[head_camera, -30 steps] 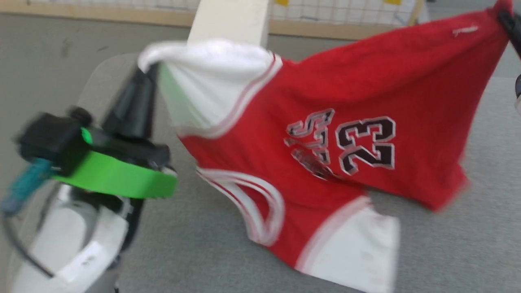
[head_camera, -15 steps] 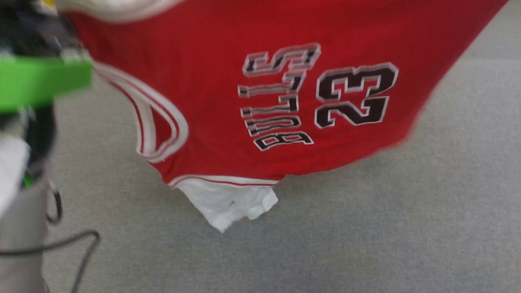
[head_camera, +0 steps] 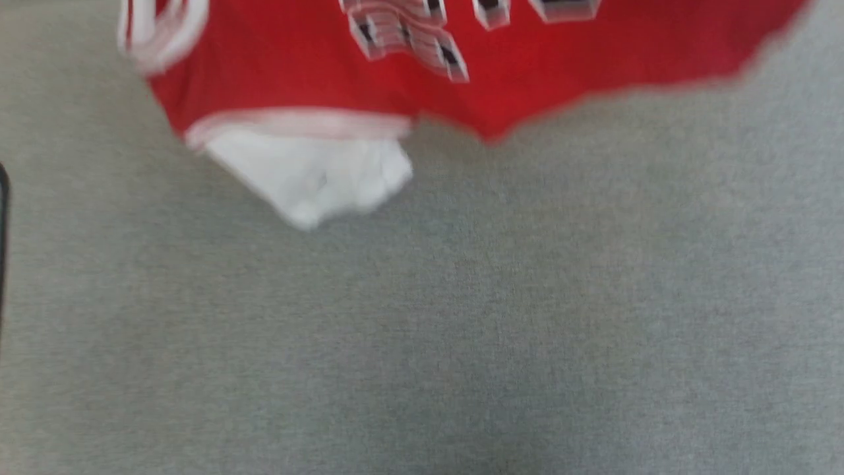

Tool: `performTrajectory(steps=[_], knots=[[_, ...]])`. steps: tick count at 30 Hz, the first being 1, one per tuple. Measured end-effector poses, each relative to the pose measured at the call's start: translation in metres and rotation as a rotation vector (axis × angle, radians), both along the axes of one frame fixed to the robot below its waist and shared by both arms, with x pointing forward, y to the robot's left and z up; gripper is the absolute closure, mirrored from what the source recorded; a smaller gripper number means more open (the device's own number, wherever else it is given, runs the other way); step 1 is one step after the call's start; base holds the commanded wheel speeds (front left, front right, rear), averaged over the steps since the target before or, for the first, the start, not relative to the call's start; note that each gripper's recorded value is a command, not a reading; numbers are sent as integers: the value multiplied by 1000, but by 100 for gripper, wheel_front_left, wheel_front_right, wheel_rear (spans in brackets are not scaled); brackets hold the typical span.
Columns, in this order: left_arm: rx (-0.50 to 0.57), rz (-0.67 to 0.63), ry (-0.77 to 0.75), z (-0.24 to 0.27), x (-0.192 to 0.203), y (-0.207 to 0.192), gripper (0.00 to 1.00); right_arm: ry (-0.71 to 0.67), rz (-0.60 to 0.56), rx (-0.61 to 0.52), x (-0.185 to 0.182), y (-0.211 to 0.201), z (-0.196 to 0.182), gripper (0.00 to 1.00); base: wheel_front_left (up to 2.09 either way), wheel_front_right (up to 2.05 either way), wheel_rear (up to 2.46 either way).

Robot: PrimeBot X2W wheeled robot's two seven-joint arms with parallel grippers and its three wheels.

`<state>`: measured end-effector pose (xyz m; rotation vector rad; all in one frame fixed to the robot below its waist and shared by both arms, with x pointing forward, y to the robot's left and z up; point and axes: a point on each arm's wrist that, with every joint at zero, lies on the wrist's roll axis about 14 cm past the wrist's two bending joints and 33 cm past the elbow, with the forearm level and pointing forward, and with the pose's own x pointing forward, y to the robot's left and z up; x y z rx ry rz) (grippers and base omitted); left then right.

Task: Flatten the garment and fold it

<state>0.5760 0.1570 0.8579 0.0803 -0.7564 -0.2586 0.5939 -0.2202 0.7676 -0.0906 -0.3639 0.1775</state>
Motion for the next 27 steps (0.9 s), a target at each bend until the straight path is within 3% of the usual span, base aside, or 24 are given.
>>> performTrajectory(steps=[10,15,21,27], knots=[[-96,14,-20,-23,82,5,100,-11,-53,7,76,-4,-37,100,0,0,0],[-108,-16,70,-78,120,-9,100,50,-69,-5,107,-4,-89,100,0,0,0],[-98,-14,203,-146,127,-8,100,148,-30,-1,112,15,-144,100,0,0,0],[-39,-15,381,-239,99,-15,100,253,-1,40,85,24,-205,100,0,0,0]])
